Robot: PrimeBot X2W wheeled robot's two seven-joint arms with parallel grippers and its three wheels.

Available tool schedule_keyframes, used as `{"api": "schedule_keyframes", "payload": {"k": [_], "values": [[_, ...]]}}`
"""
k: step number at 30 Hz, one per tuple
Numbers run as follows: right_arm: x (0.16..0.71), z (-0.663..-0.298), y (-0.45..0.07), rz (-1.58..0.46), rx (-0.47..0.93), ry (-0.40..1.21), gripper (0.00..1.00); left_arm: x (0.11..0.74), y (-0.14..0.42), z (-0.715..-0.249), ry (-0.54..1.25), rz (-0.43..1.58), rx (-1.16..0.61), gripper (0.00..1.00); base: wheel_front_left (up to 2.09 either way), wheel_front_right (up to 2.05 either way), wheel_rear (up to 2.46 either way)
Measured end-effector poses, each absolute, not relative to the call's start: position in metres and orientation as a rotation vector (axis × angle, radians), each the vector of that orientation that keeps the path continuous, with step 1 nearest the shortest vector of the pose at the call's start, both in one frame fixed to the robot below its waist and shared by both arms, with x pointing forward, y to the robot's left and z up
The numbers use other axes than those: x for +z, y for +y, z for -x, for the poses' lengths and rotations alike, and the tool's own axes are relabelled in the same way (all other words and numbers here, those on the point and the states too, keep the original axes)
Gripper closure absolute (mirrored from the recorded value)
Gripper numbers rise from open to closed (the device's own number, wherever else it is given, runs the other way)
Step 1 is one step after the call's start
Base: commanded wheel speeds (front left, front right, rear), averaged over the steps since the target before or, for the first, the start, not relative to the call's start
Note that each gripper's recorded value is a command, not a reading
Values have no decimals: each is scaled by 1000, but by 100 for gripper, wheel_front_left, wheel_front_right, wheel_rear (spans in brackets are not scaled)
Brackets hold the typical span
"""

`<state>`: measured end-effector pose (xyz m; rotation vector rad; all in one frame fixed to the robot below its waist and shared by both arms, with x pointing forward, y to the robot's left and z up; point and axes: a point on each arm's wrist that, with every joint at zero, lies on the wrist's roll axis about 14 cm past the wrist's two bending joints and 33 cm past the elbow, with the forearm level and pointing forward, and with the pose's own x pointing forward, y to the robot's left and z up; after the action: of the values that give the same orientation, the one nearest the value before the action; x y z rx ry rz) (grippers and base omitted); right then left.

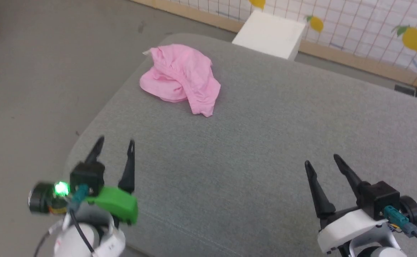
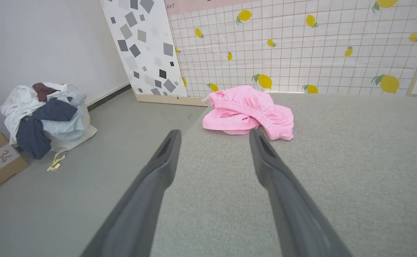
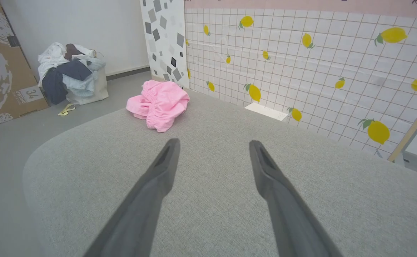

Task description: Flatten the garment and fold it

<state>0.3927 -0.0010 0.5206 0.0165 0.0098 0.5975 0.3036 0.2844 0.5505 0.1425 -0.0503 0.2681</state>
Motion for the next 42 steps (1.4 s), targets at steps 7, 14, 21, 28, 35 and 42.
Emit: {"api": "schedule_keyframes", "payload": {"k": [7,14,21,28,35,42], "values": [[524,-417,-19,12,551,-11,0,597,287,-368,-102,-241,119,0,0,0,0],[518,-443,-44,28,490,-19,0,616,294,-449,-8,-312,12,0,0,0,0],[498,-464,-71,25,414,3,0,583,301,-516,247,-367,-91,0,0,0,0],[474,-474,-94,23,348,38,0,507,326,-554,611,-275,-74,0,0,0,0],[454,-475,-118,30,272,80,0,434,328,-570,865,-206,-71,0,0,0,0],[435,-472,-138,57,219,122,0,380,314,-572,1023,-148,-100,0,0,0,0]]}}
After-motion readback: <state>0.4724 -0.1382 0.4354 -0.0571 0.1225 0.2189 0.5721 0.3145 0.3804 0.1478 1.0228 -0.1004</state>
